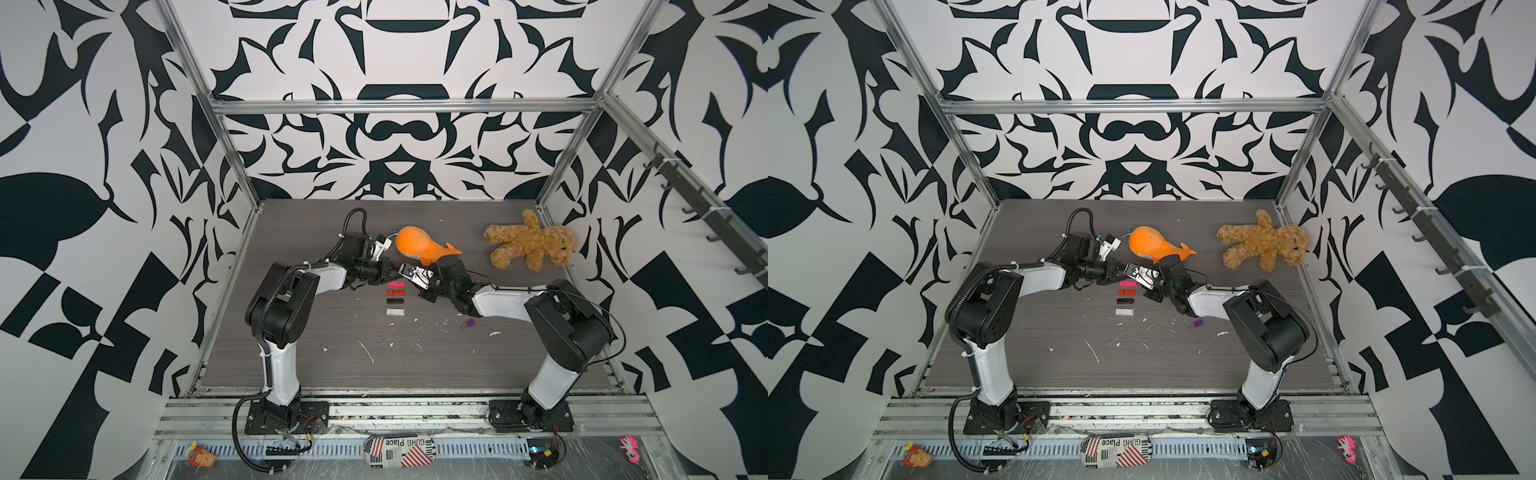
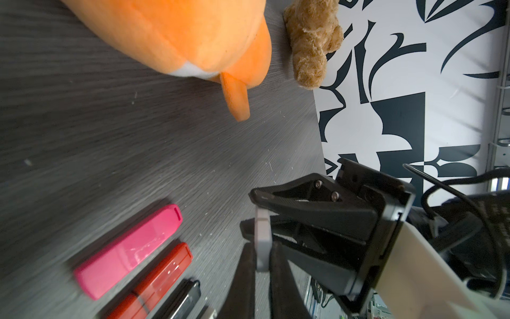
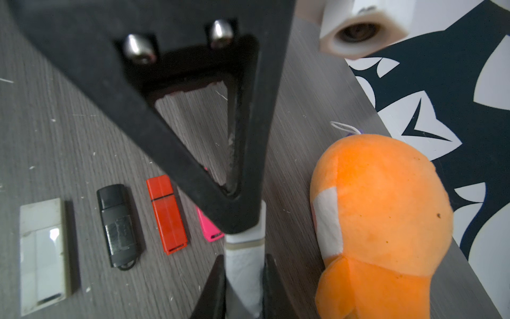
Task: Close the usb drive cover
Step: Close the cover of the USB drive.
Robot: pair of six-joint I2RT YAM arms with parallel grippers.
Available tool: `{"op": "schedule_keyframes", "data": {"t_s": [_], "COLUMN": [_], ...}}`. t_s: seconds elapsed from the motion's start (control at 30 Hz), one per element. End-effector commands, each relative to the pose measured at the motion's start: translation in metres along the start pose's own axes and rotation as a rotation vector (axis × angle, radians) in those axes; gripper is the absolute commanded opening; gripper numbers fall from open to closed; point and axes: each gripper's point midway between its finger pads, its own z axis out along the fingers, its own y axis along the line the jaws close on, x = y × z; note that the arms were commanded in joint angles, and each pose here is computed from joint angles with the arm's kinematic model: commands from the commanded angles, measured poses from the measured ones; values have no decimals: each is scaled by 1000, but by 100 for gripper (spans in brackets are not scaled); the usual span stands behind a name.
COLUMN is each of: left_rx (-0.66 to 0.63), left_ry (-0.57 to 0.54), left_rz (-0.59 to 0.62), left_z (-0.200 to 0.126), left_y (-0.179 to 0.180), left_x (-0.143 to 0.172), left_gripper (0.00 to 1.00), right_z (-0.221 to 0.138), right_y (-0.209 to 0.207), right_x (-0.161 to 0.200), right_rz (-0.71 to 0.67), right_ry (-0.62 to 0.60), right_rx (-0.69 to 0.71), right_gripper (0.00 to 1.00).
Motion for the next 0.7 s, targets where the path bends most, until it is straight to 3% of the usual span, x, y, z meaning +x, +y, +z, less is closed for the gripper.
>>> {"op": "schedule_keyframes", "data": {"t_s": [0.0,0.1,0.27,0.43,0.57,0.67], "left_rx": [83,72,43,43,47,46], "left_ry": [153,169,163,149,161,177], "left_rz": [-12,-8,-7,-11,-20,-25], "left_z": [19,17,18,18,21,21], "left_y": [-15,-13,-8,-8,-7,-5], "left_x": [37,40,42,42,46,50], "left_gripper": [0,0,0,0,0,0], "right_z": [-33,-34,-37,-32,-28,-30], "right_y": [-9,-9,-29,-15,-7,5], "right_x": [-139,-142,-152,-160,-167,-171], "right_rz": [-214,-233,-90,-35,-46,-166], "right_ry": [-491,-496,-511,-514,-526,-541], "right_rx": [32,27,96,75,67,25], "right_gripper": [0,0,0,0,0,0]}}
